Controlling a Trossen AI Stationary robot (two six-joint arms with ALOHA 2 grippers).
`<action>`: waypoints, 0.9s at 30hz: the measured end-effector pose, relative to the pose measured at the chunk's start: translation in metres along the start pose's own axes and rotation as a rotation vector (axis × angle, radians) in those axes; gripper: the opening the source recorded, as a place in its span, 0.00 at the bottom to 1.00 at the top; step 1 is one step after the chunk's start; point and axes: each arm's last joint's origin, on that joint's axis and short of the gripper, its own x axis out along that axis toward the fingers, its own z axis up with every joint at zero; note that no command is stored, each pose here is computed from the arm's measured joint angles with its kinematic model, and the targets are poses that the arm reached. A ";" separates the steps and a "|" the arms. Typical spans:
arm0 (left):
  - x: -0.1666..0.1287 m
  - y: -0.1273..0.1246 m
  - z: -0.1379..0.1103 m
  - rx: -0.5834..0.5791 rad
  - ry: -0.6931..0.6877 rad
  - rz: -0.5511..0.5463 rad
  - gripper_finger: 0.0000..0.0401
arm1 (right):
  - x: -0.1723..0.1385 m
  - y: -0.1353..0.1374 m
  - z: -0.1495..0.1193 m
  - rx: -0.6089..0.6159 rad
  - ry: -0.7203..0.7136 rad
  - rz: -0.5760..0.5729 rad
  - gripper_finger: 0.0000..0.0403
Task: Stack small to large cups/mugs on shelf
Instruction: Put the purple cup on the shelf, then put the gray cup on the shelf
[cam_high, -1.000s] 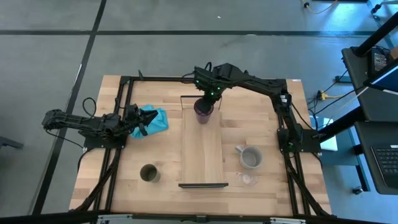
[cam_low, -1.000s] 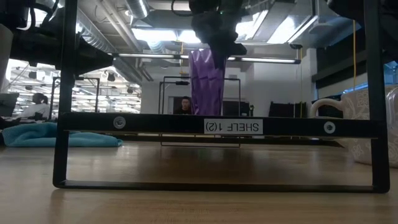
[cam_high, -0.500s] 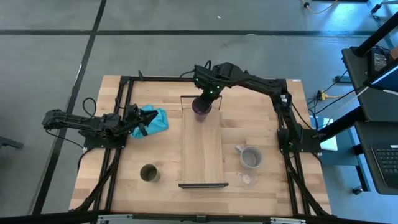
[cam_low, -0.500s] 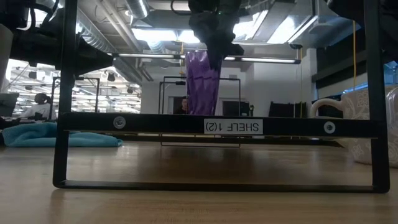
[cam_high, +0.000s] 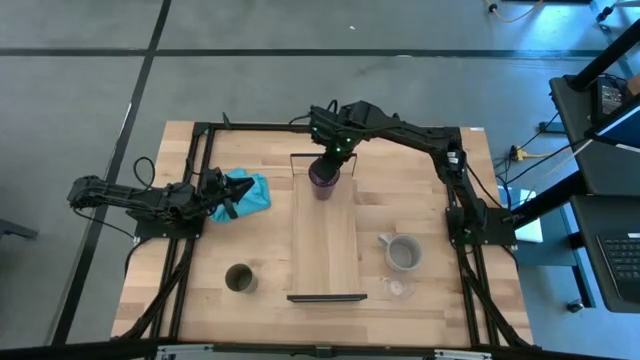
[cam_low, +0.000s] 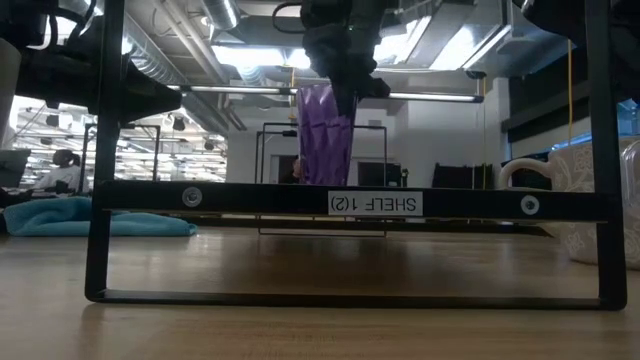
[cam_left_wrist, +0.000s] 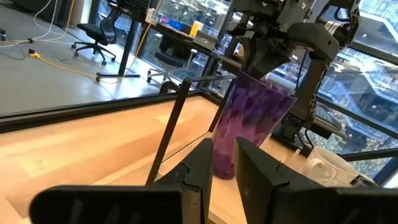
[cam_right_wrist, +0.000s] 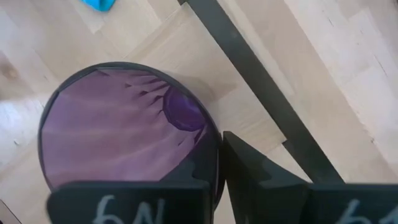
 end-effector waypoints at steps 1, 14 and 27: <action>0.000 0.000 0.000 0.000 0.000 0.000 0.15 | 0.000 0.000 0.000 0.000 -0.003 -0.006 0.07; 0.000 0.000 0.000 0.000 0.000 0.000 0.15 | 0.000 -0.003 0.000 0.002 -0.006 -0.046 0.24; 0.000 -0.001 0.002 -0.024 -0.016 -0.017 0.15 | -0.044 -0.001 -0.002 -0.014 -0.129 -0.004 0.29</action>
